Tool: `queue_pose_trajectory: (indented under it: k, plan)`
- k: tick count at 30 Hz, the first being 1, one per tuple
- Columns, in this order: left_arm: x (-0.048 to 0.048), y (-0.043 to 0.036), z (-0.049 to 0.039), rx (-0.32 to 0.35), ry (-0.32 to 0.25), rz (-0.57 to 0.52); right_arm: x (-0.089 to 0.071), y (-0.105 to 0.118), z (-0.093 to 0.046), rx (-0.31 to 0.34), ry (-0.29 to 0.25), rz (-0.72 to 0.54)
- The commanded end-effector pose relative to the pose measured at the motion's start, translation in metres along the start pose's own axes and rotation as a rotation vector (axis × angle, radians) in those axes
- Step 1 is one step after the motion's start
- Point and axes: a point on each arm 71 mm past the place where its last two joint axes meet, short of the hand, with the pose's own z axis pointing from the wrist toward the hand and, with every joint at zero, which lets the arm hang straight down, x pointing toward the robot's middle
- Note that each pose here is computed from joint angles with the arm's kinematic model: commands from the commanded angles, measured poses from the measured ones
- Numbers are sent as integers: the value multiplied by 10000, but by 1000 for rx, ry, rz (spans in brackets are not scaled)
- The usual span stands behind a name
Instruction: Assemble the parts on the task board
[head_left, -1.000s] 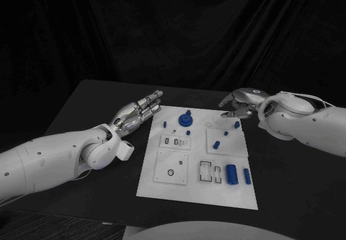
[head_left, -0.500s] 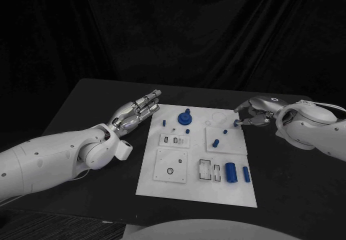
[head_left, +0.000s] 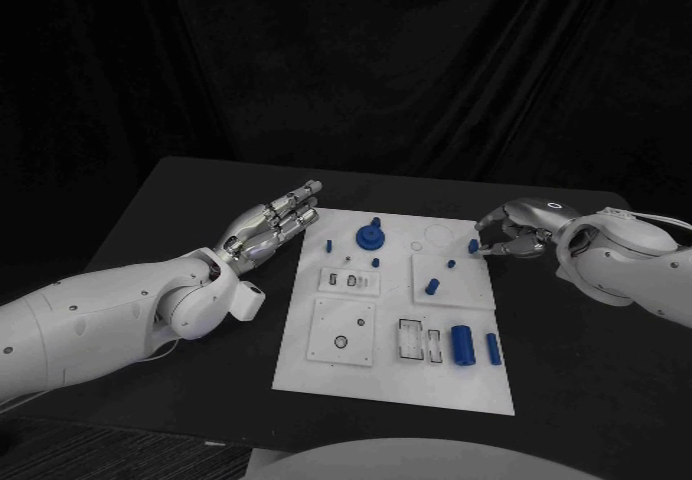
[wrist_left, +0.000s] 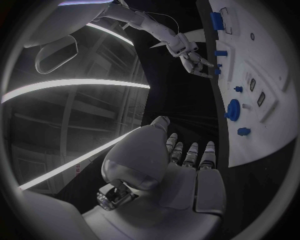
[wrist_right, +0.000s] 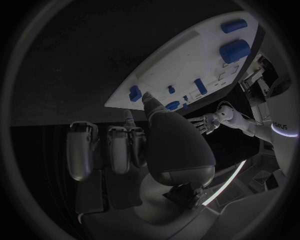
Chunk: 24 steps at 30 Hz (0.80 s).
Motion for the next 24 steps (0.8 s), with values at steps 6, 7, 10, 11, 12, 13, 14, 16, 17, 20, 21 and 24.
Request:
queue_pose_trajectory:
  k: [6,7,10,11,12,13,14,16,17,20,21,24]
  plan:
    - [27,4,11,11,11,-9,69,-26,17,14,-11,-5]
    - [27,5,10,11,11,-9,77,-28,20,15,-10,-5]
    - [26,7,8,11,11,-9,89,-30,25,16,-9,-5]
    - [26,7,7,10,10,-9,92,-31,27,16,-10,-5]
    - [25,8,6,10,10,-9,96,-31,29,16,-10,-5]
    - [24,9,5,10,10,-9,98,-31,32,16,-10,-5]
    - [23,10,4,10,9,-9,102,-32,35,17,-9,-5]
    - [23,11,3,9,9,-9,107,-32,42,17,-10,-6]
    - [23,12,3,9,9,-9,109,-33,46,18,-11,-6]
    - [24,13,3,9,9,-10,112,-33,57,18,-15,-7]
    - [24,14,2,9,9,-10,114,-32,61,17,-16,-7]
    - [24,15,1,9,9,-10,118,-29,73,16,-19,-8]
